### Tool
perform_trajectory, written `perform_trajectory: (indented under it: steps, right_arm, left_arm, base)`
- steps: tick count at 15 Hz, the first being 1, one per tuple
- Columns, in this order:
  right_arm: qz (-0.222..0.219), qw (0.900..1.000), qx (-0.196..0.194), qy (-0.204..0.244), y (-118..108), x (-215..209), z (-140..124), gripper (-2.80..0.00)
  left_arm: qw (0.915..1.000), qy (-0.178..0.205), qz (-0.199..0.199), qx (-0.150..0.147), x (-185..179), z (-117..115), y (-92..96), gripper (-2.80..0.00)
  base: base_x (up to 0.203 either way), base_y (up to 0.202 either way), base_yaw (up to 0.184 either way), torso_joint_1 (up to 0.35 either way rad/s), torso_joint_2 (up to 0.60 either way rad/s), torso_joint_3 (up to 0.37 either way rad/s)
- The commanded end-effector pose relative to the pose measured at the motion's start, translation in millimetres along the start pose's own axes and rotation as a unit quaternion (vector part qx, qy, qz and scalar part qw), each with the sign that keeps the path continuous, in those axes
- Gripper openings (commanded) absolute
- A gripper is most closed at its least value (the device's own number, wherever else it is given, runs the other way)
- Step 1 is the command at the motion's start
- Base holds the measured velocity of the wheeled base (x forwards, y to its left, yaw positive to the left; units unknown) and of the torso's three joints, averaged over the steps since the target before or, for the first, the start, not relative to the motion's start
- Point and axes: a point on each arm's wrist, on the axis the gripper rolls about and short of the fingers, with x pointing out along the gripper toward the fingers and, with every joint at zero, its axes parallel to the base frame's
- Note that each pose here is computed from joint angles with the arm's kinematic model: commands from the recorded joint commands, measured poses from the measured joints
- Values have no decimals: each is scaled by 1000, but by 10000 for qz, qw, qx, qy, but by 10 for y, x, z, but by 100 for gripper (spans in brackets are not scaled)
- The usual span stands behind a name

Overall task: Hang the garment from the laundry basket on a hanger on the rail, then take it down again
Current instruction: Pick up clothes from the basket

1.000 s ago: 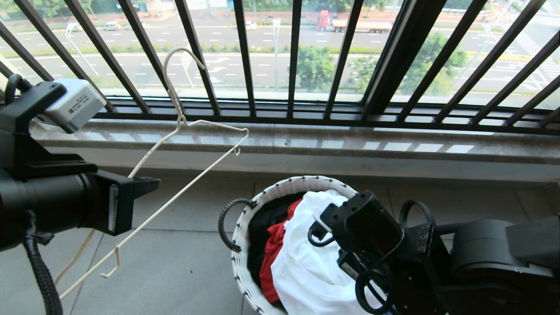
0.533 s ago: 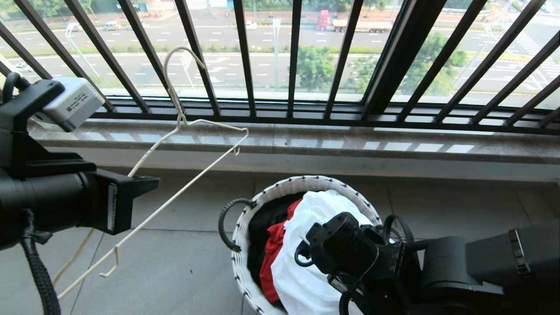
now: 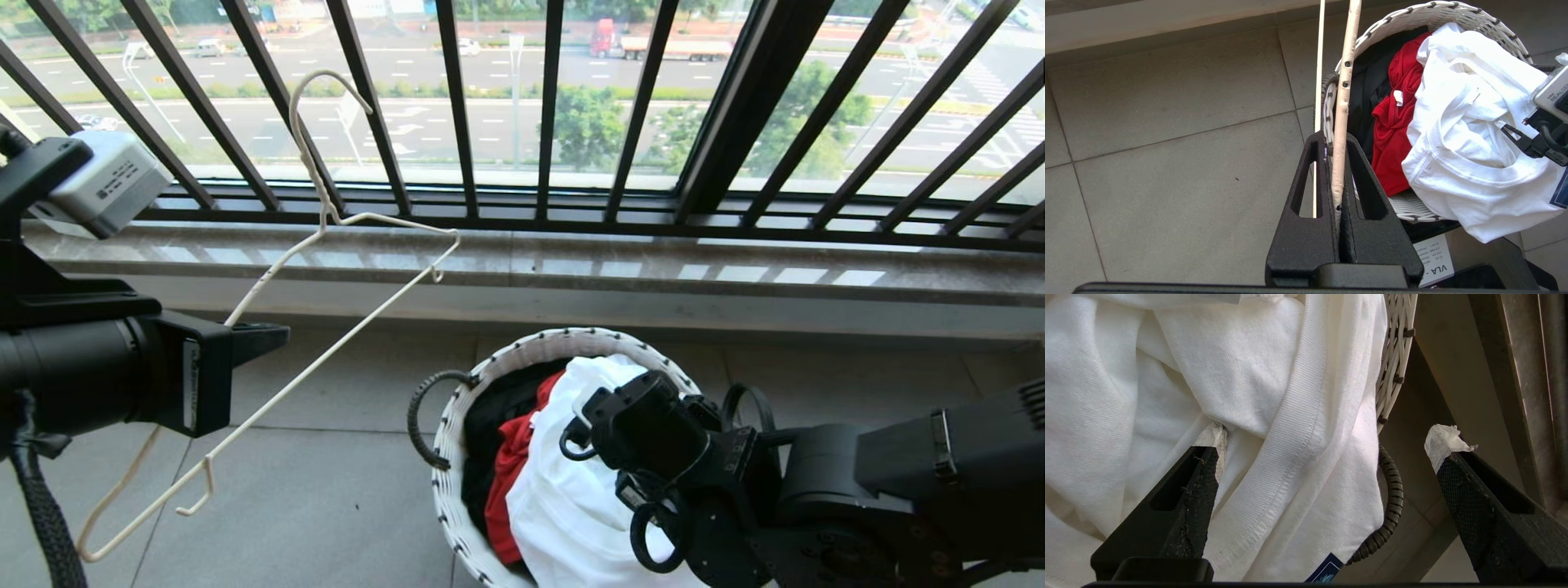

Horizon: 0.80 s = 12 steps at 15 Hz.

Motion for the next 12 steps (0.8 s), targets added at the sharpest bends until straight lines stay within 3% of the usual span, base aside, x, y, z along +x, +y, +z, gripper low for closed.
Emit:
perform_trajectory:
  steps: [1, 8, 12]
  right_arm:
    - [-79, 9999, 51, 55, -52, 37, -9, 0]
    - [-189, 9996, 202, 89, -167, 107, 25, 0]
    - [-126, 9997, -31, 229, -59, 154, -43, 0]
  left_arm:
    - [10000, -1, 7, -6, -4, 0, 1, -280]
    - [10000, 2, 8, 2, -5, -4, 2, -280]
    - [10000, 17, 1, 8, 1, -9, -2, -280]
  base:
    - [0, 0, 0, 0, 0, 0]
    - [0, 0, 0, 0, 0, 0]
    - [0, 0, 0, 0, 0, 0]
